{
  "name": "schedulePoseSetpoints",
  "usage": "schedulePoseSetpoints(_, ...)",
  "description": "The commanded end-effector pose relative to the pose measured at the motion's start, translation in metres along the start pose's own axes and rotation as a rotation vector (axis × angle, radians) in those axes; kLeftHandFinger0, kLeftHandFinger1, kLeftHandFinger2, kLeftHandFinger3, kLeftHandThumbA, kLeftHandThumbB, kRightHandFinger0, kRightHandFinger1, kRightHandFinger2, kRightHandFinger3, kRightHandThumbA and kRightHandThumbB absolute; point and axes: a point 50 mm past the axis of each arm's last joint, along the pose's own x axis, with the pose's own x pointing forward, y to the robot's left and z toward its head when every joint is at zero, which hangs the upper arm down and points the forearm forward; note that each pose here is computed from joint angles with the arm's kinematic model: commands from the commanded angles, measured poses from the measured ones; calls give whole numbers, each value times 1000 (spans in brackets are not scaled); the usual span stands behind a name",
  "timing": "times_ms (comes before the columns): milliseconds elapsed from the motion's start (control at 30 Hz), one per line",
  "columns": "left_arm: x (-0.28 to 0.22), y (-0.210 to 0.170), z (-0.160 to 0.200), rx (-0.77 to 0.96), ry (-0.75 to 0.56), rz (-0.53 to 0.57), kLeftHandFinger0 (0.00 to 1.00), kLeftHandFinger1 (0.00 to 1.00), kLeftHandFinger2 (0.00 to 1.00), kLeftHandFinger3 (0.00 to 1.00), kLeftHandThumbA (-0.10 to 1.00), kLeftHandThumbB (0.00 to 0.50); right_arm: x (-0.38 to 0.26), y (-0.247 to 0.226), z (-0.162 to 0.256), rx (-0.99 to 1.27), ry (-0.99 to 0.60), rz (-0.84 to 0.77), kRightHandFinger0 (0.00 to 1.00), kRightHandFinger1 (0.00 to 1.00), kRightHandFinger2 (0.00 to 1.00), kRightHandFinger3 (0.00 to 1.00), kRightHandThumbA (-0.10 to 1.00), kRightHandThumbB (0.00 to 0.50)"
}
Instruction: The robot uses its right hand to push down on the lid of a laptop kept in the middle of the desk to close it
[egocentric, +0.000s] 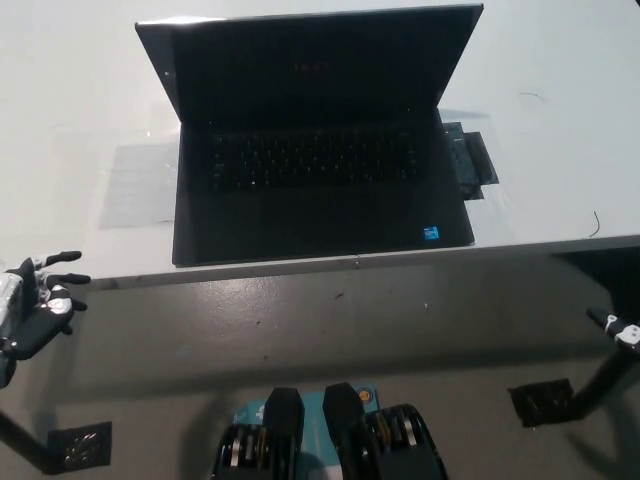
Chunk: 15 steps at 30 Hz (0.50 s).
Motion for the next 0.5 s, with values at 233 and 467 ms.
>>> schedulePoseSetpoints(233, 4, 7, 16, 25, -43, -5, 346, 459, 601, 726, 11, 19, 37, -10, 86, -81, -186, -9, 869, 880, 875, 993, 1000, 199)
schedulePoseSetpoints(467, 2, 6, 16, 23, -24, -9, 365, 481, 605, 713, 18, 19, 68, 21, 156, -166, -359, 87, 996, 938, 923, 1000, 1000, 145)
